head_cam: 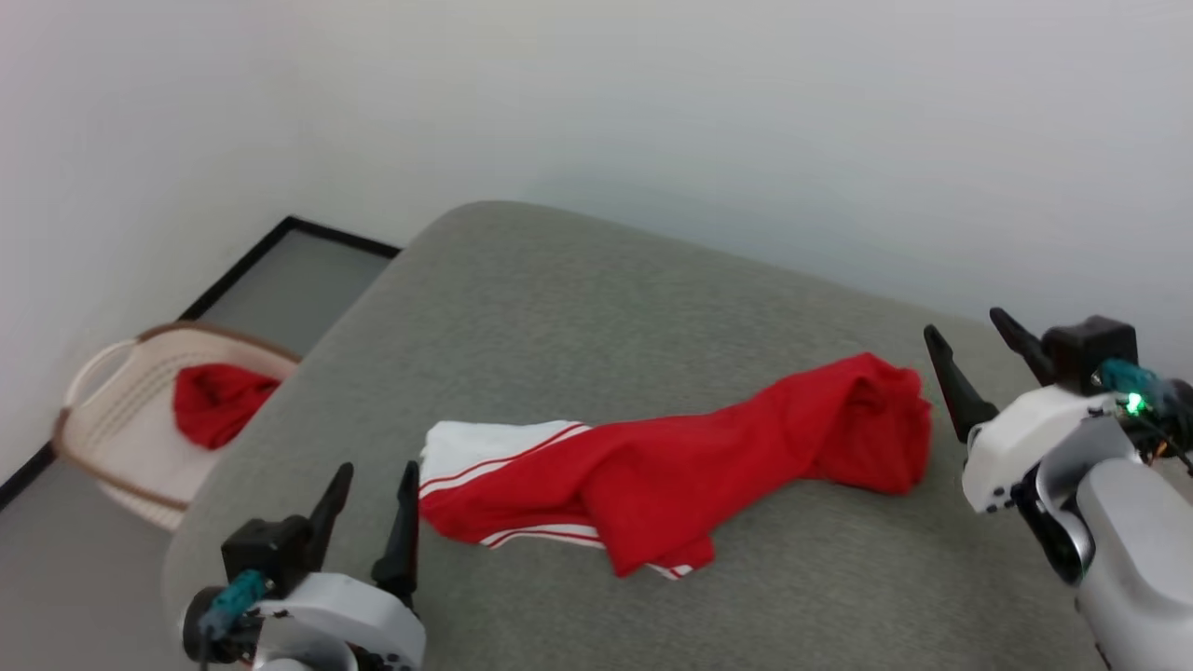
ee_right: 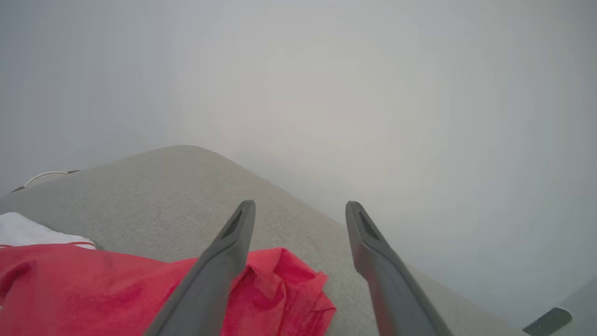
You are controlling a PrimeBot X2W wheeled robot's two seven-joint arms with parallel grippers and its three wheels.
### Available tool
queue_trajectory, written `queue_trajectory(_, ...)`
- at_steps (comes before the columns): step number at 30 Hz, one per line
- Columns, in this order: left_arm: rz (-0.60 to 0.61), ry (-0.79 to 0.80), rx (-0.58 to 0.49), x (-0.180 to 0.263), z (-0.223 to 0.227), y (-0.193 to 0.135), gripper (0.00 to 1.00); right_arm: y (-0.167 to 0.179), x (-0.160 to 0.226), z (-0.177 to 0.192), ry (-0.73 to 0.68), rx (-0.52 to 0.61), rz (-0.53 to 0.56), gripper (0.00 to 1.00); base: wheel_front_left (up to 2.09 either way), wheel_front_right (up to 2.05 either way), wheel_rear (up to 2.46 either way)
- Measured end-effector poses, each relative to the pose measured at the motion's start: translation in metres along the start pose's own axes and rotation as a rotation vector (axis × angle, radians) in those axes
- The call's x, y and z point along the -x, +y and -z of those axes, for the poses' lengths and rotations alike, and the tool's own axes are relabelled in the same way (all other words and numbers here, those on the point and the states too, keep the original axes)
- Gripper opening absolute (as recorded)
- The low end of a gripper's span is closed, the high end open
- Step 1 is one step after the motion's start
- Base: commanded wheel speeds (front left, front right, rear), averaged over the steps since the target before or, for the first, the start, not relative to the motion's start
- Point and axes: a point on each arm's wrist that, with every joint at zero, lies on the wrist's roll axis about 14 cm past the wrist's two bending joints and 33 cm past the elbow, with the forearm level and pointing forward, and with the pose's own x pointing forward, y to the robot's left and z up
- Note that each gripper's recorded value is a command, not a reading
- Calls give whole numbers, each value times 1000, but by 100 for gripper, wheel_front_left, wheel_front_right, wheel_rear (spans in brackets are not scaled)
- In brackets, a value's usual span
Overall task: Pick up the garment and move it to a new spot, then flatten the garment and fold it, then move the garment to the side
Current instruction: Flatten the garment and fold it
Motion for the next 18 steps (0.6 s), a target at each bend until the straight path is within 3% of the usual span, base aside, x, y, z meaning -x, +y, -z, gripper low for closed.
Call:
queue_trajectory(10,141,42,11,-26,10,-43,100,-41,78,10,-82,-9,172,100,0,0,0)
queue_trajectory(18,245,242,125,-40,43,-91,100,-48,144,31,-45,-73,331,100,0,0,0)
